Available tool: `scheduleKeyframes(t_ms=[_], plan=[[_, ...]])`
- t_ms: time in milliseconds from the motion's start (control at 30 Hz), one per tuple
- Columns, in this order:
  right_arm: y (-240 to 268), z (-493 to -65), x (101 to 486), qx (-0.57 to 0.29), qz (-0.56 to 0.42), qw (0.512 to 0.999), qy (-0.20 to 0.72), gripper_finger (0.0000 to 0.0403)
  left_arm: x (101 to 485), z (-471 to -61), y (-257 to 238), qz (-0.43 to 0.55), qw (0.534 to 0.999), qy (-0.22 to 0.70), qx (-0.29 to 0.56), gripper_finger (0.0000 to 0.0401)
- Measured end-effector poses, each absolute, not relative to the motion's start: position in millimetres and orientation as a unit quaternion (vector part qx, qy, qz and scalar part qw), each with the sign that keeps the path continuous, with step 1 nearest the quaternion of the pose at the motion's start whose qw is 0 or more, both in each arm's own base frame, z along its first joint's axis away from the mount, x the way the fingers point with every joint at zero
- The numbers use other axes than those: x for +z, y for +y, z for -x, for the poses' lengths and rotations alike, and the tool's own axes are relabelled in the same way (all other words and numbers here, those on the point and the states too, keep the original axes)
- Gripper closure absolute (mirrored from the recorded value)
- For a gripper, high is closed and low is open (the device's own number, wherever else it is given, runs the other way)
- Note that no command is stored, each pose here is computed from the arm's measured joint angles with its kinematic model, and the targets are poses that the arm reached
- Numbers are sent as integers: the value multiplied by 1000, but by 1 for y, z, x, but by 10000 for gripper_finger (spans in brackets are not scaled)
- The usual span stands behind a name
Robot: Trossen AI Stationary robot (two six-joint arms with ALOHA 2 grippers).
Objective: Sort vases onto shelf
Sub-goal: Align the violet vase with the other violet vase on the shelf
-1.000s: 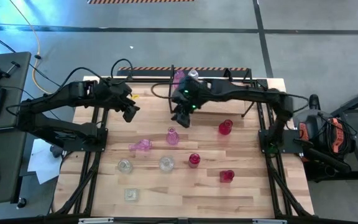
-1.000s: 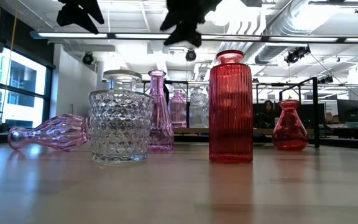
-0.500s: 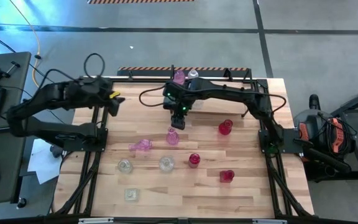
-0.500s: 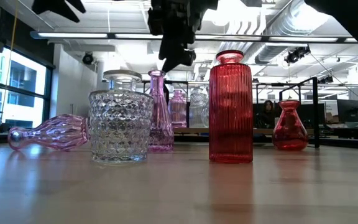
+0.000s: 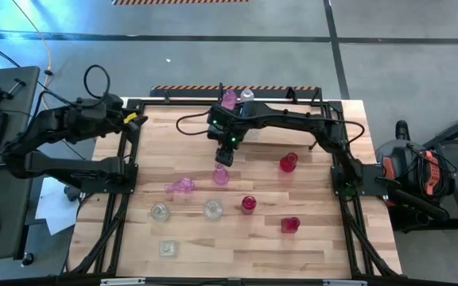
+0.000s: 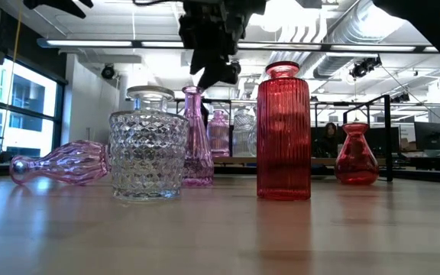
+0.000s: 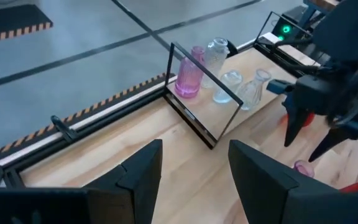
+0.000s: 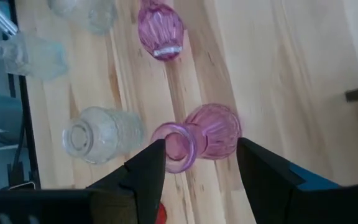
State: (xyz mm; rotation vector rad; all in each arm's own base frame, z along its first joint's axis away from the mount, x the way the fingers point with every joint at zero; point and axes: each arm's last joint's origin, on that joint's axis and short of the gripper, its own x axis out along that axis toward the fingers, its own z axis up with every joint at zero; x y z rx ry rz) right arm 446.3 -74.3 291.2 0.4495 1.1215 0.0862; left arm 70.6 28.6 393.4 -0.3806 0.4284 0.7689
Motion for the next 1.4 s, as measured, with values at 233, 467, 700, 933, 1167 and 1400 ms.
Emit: scheduleKeyframes(t_ms=[233, 467, 700, 933, 1167, 1400], plan=[[-64, -453, 281, 37, -225, 813, 536, 222, 394, -66, 27, 174, 892, 204, 365, 224], [-59, -454, 280, 11, -222, 809, 544, 222, 395, -64, 27, 168, 895, 204, 358, 224], [-60, -453, 279, -12, -217, 807, 549, 231, 395, -61, 25, 169, 901, 206, 342, 224], [-59, -452, 278, -15, -222, 804, 552, 280, 395, -59, 24, 170, 905, 207, 331, 224], [-54, -453, 279, -9, -227, 802, 553, 297, 395, -57, 24, 170, 906, 203, 330, 224], [-50, -455, 274, -8, -224, 799, 558, 297, 395, -57, 23, 168, 907, 203, 329, 224]])
